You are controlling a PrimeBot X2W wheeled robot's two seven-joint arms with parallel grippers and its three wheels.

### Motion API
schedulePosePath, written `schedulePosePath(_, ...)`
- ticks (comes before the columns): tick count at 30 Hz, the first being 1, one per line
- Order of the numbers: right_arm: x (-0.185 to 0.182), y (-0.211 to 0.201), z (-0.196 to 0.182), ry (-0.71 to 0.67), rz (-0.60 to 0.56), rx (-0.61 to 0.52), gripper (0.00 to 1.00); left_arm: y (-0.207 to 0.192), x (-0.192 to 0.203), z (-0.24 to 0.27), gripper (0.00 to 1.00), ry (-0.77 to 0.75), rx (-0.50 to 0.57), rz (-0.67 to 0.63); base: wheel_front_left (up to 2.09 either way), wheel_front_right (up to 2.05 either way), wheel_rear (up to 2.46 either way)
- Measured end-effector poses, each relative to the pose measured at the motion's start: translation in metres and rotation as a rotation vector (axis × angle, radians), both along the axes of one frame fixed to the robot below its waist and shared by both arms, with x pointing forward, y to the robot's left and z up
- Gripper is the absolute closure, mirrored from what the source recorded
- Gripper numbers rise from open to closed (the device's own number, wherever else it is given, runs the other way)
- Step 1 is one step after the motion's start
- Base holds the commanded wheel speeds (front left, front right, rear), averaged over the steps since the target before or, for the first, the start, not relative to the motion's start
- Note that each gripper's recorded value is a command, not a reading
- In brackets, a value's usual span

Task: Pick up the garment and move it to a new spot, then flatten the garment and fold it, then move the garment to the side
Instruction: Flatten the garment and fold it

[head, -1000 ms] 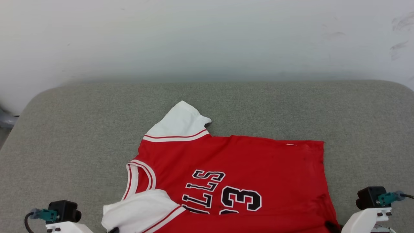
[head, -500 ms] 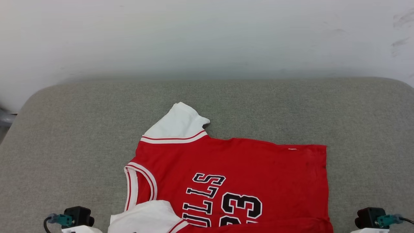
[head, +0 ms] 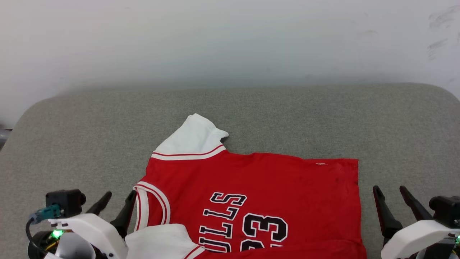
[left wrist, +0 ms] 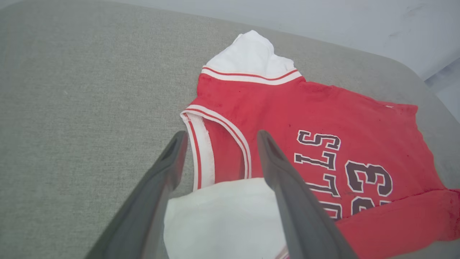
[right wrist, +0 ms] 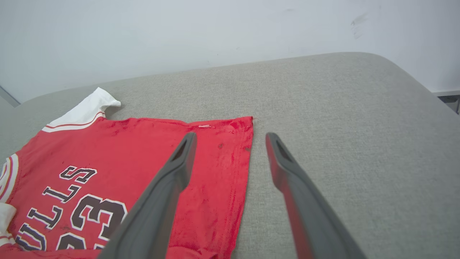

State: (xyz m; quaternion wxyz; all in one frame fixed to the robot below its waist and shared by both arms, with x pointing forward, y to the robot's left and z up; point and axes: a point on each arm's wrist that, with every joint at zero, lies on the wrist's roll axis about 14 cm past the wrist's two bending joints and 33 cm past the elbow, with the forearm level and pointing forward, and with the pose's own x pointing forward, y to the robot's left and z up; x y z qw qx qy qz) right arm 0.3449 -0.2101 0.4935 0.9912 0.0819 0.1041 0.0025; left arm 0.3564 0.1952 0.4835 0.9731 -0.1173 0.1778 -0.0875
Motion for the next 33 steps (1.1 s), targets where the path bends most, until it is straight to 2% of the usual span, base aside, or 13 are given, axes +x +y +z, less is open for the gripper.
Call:
schedulePosePath(8, 0.033, 0.002, 0.033, -0.15, -0.01, -0.051, 0.0, -0.007, 0.056, 0.042, 0.0, -0.268, 0.027, 0.025, 0.0, 0.0, 0.0)
schedulePosePath(13, 0.061, 0.005, 0.036, -0.185, -0.006, -0.062, 0.0, -0.007, 0.102, 0.042, 0.0, -0.303, 0.028, 0.024, 0.0, 0.0, 0.0)
schedulePosePath(17, 0.079, 0.003, 0.024, -0.171, -0.012, -0.067, 0.0, -0.009, 0.141, 0.037, 0.0, -0.306, 0.03, -0.007, 0.0, 0.0, 0.0)
schedulePosePath(25, 0.091, -0.011, -0.012, -0.097, -0.052, -0.054, 0.0, -0.031, 0.206, 0.006, 0.0, -0.212, 0.04, -0.113, 0.0, 0.0, 0.0)
schedulePosePath(33, 0.083, -0.027, -0.036, -0.039, -0.101, -0.046, 0.0, -0.056, 0.236, -0.046, 0.0, 0.064, 0.066, -0.246, 0.0, 0.0, 0.0)
